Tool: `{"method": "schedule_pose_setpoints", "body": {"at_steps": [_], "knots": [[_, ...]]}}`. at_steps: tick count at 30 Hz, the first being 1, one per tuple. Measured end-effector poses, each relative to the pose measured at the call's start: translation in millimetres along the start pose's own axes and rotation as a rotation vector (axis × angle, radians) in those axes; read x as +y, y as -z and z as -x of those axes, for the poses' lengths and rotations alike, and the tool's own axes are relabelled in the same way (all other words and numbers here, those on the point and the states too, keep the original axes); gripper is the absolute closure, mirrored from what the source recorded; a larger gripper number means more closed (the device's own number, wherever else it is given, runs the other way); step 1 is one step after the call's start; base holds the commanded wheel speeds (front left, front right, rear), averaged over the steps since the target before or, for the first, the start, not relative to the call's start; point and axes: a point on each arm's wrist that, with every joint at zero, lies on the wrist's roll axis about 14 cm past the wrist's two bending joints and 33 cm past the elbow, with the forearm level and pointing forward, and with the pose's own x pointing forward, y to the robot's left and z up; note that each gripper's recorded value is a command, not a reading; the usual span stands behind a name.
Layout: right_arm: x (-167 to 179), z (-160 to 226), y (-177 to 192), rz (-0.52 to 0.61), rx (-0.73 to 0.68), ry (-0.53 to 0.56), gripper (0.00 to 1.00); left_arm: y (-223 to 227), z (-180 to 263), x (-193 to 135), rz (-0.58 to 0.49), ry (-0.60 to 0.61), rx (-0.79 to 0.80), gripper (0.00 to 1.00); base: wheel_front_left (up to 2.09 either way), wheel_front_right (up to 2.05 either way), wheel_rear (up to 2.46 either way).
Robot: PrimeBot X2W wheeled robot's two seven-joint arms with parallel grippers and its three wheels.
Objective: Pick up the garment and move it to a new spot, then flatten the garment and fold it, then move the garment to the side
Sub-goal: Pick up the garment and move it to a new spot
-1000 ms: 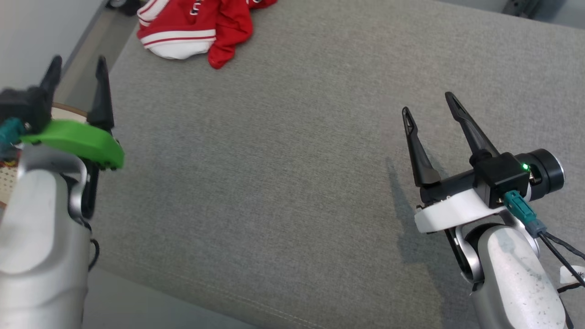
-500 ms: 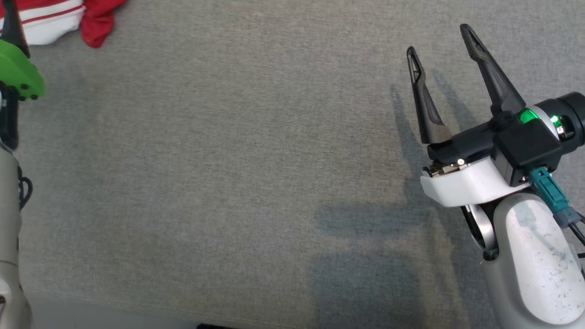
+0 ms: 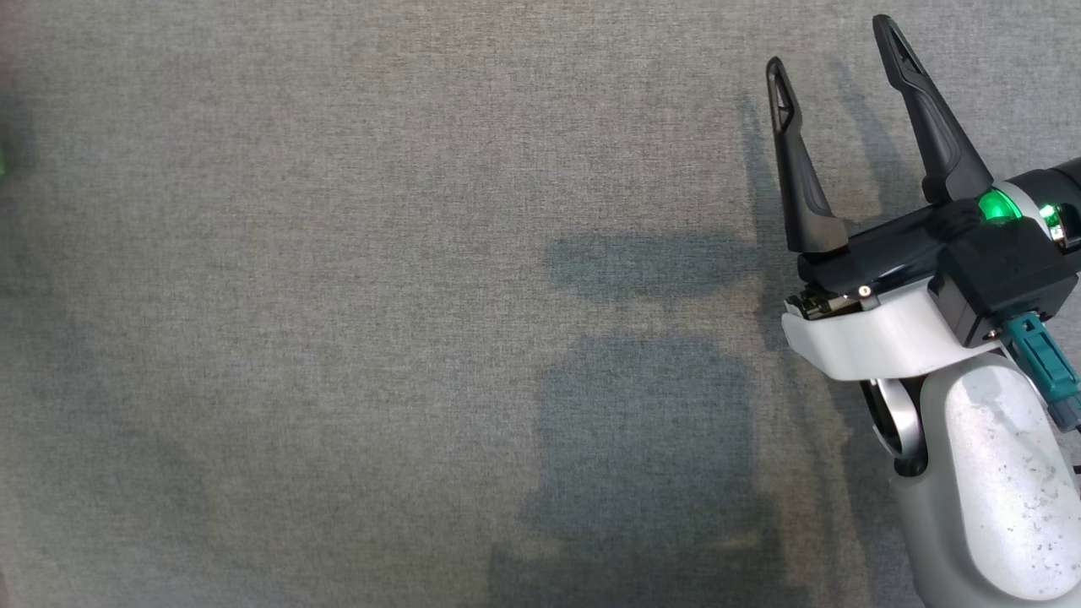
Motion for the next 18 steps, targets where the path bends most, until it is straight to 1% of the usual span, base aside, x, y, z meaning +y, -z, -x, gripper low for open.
{"method": "schedule_pose_setpoints", "body": {"at_steps": [1, 2, 5, 8, 11, 18], "knots": [[-1.1, 0.8, 1.1, 0.001, 0.004, 0.003, 0.0, -0.8, -1.6, -0.4, -0.004, -0.002, -0.004, 0.85, 0.0, 0.0, 0.0], [-1.9, 1.4, 2.0, 0.001, 0.007, 0.006, 0.0, -2.3, -2.5, -0.2, -0.016, -0.006, -0.012, 1.0, 0.0, 0.0, 0.0], [-2.6, 2.7, -0.8, 0.001, -0.002, 0.01, 0.0, -7.5, -0.6, -0.5, -0.038, -0.001, -0.026, 1.0, 0.0, 0.0, 0.0], [-1.8, 3.8, -8.5, -0.006, -0.021, 0.012, 0.0, -18.5, 5.9, 6.2, -0.068, -0.006, -0.054, 1.0, 0.0, 0.0, 0.0], [-0.9, 5.8, -18.8, -0.008, -0.043, 0.014, 0.0, -39.2, 14.9, 12.1, -0.09, -0.002, -0.107, 1.0, 0.0, 0.0, 0.0], [-3.8, 22.5, -42.1, -0.02, -0.074, 0.04, 0.0, -107.1, 46.9, 17.3, -0.156, 0.033, -0.255, 1.0, 0.0, 0.0, 0.0]]}}
